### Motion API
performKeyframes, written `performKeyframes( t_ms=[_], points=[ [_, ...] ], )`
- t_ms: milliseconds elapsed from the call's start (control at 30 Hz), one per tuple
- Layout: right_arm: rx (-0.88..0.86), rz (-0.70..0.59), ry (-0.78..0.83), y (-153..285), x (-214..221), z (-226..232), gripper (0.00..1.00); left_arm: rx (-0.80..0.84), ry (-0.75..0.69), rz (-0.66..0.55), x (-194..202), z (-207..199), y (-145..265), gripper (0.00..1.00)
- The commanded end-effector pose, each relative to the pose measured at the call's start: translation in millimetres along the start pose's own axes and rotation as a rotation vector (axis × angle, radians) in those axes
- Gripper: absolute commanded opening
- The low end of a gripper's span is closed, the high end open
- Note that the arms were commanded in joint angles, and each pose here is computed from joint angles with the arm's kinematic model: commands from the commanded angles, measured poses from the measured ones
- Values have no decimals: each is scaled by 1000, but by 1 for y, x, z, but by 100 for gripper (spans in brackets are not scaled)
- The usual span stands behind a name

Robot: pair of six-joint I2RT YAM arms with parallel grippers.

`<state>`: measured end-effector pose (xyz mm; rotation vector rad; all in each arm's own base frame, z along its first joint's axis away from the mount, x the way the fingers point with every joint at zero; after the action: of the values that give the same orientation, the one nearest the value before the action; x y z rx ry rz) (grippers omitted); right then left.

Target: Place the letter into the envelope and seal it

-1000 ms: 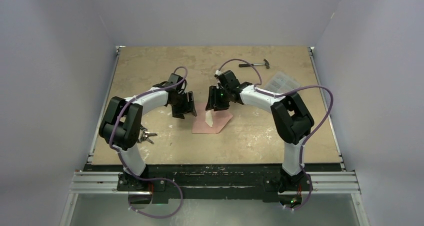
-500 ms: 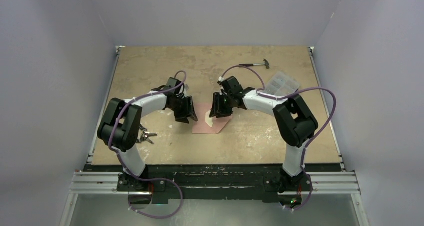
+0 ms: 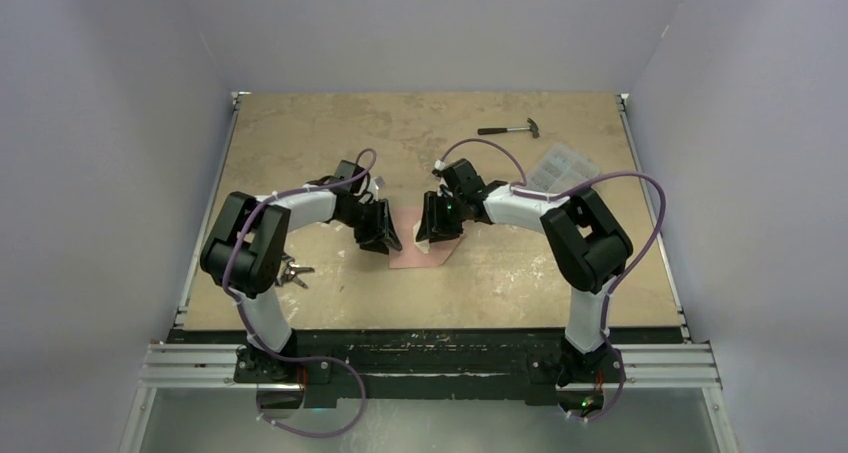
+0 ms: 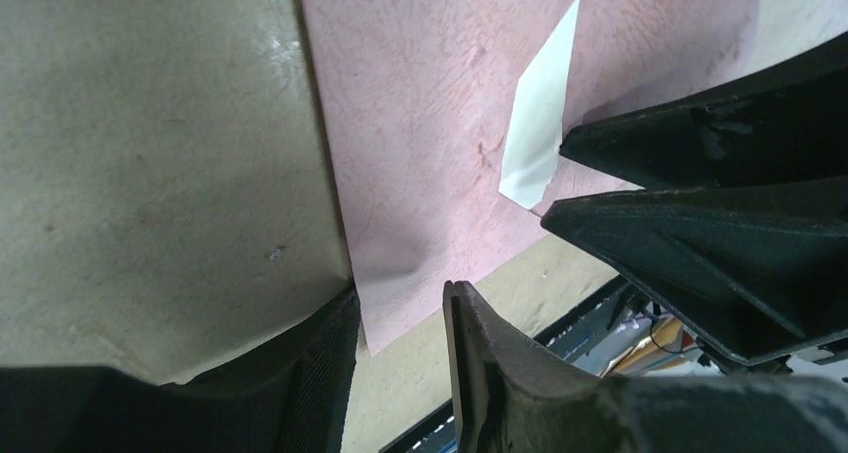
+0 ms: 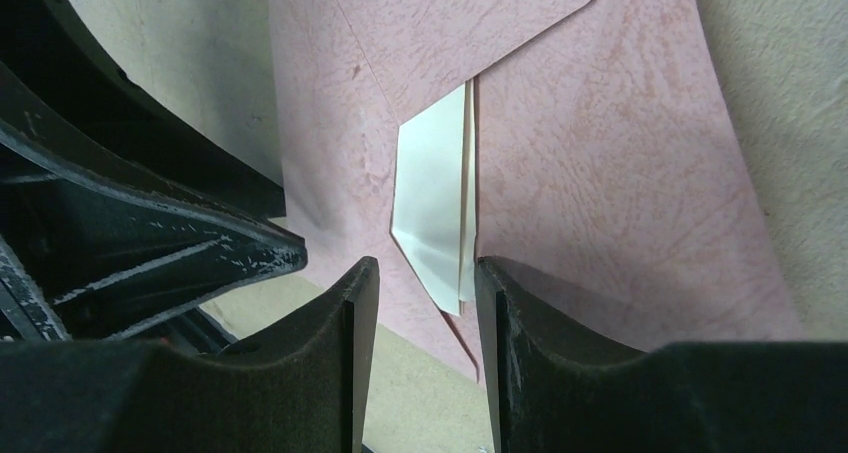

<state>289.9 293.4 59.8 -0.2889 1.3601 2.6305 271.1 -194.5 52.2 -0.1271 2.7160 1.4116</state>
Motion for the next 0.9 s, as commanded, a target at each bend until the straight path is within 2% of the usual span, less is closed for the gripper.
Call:
performKeyframes(
  t_ms=[0, 400, 600, 733, 867],
  points=[
    [-41, 14, 10, -7, 1, 8, 44, -58, 42, 66, 19, 24, -21, 37],
    [-54, 50, 11, -3, 7, 11, 44, -64, 39, 47, 15, 24, -22, 37],
    [-34, -93, 50, 28, -28, 31, 47, -96, -10, -10, -3, 17, -8, 39],
    [-18, -237, 63, 61, -57, 41, 51, -143, -52, -115, -30, 9, 14, 42],
    [94, -390, 127, 97, -86, 29, 52, -212, -58, -272, -57, 7, 40, 45]
  ],
)
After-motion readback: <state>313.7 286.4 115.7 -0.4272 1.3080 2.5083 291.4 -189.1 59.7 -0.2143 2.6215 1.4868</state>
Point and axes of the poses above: each gripper's point midway between its finger pads, its own y axis back along the fingers, its own z axis along the line the jaws close on, x = y × z, the point moved 4 cm from there along y, back along the fingers, and after that the axes turned 5 degrees about -y, right-handed, at the moved point
